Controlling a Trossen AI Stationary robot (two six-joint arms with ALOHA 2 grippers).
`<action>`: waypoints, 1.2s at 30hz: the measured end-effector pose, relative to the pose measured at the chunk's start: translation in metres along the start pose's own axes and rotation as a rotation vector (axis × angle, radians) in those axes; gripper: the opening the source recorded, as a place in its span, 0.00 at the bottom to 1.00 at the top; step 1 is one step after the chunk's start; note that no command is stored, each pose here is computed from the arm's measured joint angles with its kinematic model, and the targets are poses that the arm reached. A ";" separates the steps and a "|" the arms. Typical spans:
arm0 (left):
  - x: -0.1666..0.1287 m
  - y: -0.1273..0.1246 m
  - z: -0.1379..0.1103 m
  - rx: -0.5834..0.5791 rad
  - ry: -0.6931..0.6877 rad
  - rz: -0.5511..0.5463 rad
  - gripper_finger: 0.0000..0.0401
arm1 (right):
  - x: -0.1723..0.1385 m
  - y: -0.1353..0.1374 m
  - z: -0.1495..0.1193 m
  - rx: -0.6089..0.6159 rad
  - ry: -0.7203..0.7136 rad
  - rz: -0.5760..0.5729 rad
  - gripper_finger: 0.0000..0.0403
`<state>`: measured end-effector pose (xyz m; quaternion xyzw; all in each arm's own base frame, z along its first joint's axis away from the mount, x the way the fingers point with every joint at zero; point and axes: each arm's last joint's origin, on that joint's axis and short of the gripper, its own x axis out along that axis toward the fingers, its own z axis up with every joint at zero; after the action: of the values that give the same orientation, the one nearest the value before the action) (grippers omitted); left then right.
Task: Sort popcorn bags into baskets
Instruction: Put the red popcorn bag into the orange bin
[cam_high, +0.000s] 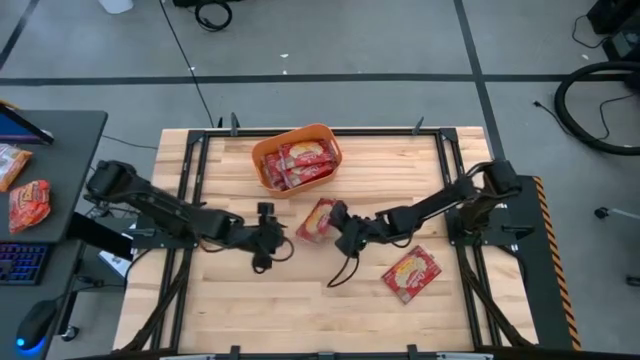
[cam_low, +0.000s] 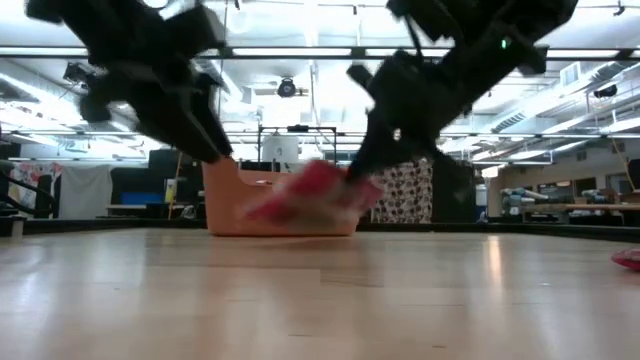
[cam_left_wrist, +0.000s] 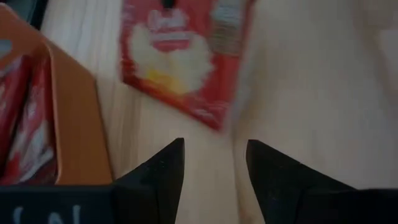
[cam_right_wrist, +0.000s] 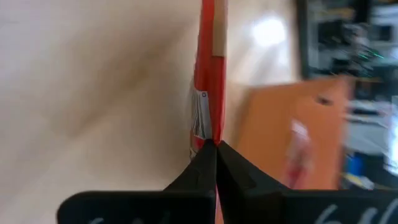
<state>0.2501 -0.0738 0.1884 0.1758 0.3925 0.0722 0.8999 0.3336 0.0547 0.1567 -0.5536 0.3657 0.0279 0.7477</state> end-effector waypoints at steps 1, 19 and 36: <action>-0.006 0.001 0.001 -0.025 -0.016 -0.005 0.44 | -0.004 -0.004 0.000 0.008 0.014 -0.030 0.01; -0.051 0.014 0.006 -0.205 -0.133 -0.055 0.44 | -0.003 -0.110 -0.037 0.206 0.161 -0.308 0.00; -0.050 0.015 0.005 -0.202 -0.122 -0.049 0.44 | 0.104 -0.143 -0.074 0.379 0.299 -0.185 0.19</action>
<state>0.2194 -0.0741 0.2313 0.0787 0.3320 0.0785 0.9367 0.4351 -0.1013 0.2032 -0.4326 0.4183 -0.1919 0.7752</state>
